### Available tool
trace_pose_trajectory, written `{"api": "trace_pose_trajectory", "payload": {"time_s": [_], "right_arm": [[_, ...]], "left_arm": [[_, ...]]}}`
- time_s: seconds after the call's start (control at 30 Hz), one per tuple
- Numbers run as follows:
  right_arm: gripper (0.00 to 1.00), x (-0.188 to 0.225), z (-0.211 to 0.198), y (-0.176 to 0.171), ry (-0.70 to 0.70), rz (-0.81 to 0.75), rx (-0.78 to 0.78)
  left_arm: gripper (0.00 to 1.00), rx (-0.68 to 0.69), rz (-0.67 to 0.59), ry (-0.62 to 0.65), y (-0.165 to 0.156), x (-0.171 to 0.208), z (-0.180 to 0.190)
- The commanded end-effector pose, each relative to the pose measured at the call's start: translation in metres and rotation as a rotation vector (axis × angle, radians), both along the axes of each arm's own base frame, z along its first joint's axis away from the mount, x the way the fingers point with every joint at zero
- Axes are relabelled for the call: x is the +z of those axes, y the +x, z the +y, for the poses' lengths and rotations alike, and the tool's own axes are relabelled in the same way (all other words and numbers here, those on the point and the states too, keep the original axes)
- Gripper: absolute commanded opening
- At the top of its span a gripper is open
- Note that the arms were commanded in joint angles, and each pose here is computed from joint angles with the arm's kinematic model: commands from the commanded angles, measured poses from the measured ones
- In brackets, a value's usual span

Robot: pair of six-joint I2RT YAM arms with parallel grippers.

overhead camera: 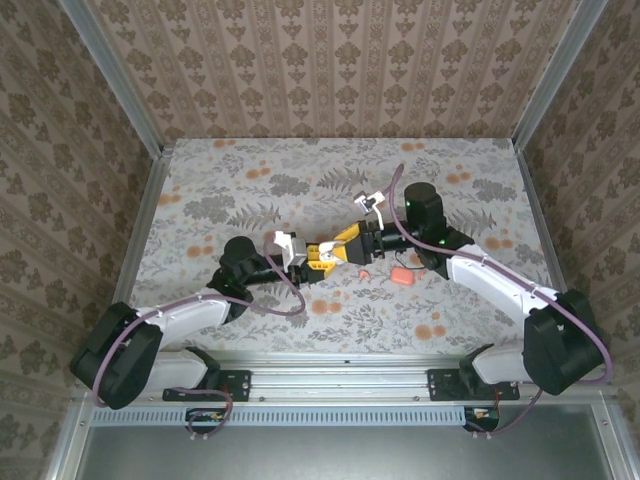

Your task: Insert wireless bluetooth earbuds into charging case

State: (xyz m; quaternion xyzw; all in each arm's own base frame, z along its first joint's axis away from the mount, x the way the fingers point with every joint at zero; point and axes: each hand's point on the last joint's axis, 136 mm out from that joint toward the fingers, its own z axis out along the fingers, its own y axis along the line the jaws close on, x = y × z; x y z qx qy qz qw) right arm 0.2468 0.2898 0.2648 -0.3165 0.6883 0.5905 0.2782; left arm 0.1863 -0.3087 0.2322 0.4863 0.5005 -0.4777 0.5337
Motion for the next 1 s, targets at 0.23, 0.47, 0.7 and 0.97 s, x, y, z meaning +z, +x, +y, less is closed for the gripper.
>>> {"api": "trace_pose_trajectory", "payload": {"time_s": [0.23, 0.47, 0.7, 0.97], "right_arm": [[0.70, 0.028, -0.011, -0.027, 0.049, -0.070, 0.001], [0.76, 0.026, -0.027, -0.023, -0.012, -0.243, -0.096], [0.74, 0.022, -0.038, -0.029, -0.068, -0.588, -0.080], [0.64, 0.009, -0.034, -0.035, -0.047, -0.802, 0.004]], "left_arm": [[0.12, 0.022, -0.045, -0.025, 0.002, 0.010, 0.002], [0.11, -0.035, -0.036, -0.039, -0.007, 0.018, 0.001], [0.12, -0.094, -0.027, -0.058, -0.017, 0.025, 0.001], [0.12, -0.111, -0.038, -0.066, -0.021, 0.029, 0.002]]}}
